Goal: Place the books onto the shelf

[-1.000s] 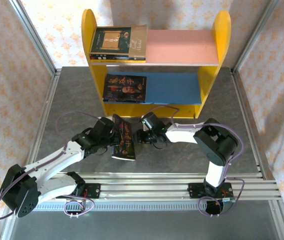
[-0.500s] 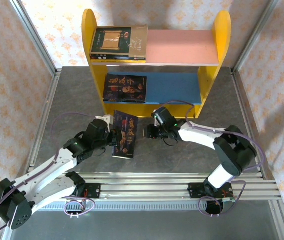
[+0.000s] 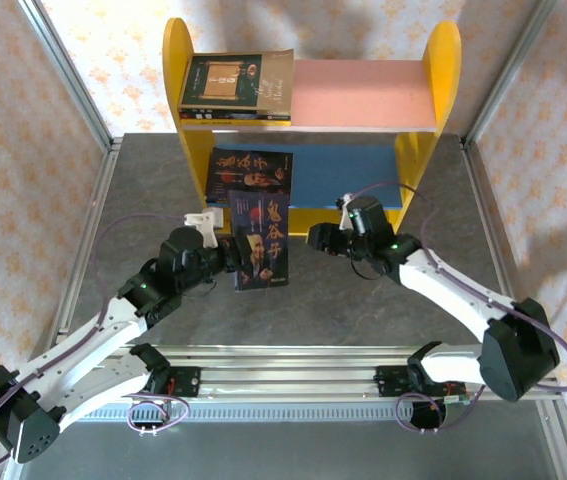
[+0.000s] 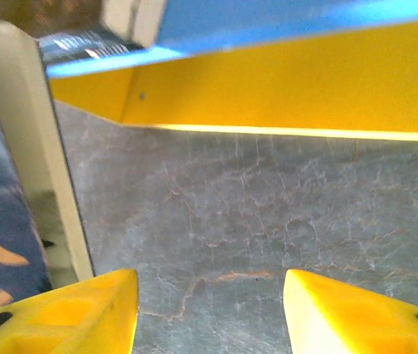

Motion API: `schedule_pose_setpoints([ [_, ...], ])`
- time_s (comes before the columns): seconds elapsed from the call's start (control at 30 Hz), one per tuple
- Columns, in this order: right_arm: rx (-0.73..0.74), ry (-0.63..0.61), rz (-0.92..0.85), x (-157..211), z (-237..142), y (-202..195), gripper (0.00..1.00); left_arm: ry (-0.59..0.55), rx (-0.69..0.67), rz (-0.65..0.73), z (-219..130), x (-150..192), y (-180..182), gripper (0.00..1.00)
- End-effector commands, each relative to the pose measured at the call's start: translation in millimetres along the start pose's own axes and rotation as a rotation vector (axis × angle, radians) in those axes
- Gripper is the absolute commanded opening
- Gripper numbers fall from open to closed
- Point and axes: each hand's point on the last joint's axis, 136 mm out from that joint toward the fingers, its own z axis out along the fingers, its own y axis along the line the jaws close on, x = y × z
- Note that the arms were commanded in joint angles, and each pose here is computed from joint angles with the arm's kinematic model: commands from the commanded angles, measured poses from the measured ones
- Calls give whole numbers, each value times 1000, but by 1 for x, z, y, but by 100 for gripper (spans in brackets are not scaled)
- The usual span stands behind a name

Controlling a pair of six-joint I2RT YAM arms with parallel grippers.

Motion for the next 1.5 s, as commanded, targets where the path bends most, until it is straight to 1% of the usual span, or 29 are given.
schedule_pose_setpoints([
  [0.0, -21, -68, 31, -14, -22, 7, 58, -271, 99, -51, -23, -73, -45, 0],
  [0.07, -54, -107, 56, -21, -32, 16, 63, -341, 68, -100, -27, -89, -43, 0],
  [0.2, -152, -167, 150, -30, -42, 31, 71, -462, 78, -154, -26, -111, -47, 0],
  [0.27, -202, -206, 196, -35, -47, 37, 77, -510, 80, -179, -22, -119, -49, 0],
  [0.43, -310, -270, 301, -45, -54, 47, 88, -563, 109, -217, -5, -132, -60, 0],
  [0.63, -387, -295, 361, -46, -55, 61, 95, -593, 157, -245, 10, -138, -76, 0],
  [0.77, -429, -301, 390, -45, -50, 72, 97, -602, 179, -254, 14, -136, -84, 0],
  [1.0, -499, -296, 439, -47, -38, 90, 97, -612, 197, -263, 18, -132, -90, 0],
  [1.2, -522, -325, 495, -48, -40, 91, 96, -618, 219, -269, 19, -130, -96, 0],
  [1.37, -542, -371, 576, -49, -39, 83, 93, -638, 229, -285, 18, -126, -96, 0],
  [1.47, -547, -381, 594, -50, -37, 82, 91, -643, 225, -288, 19, -123, -96, 0],
])
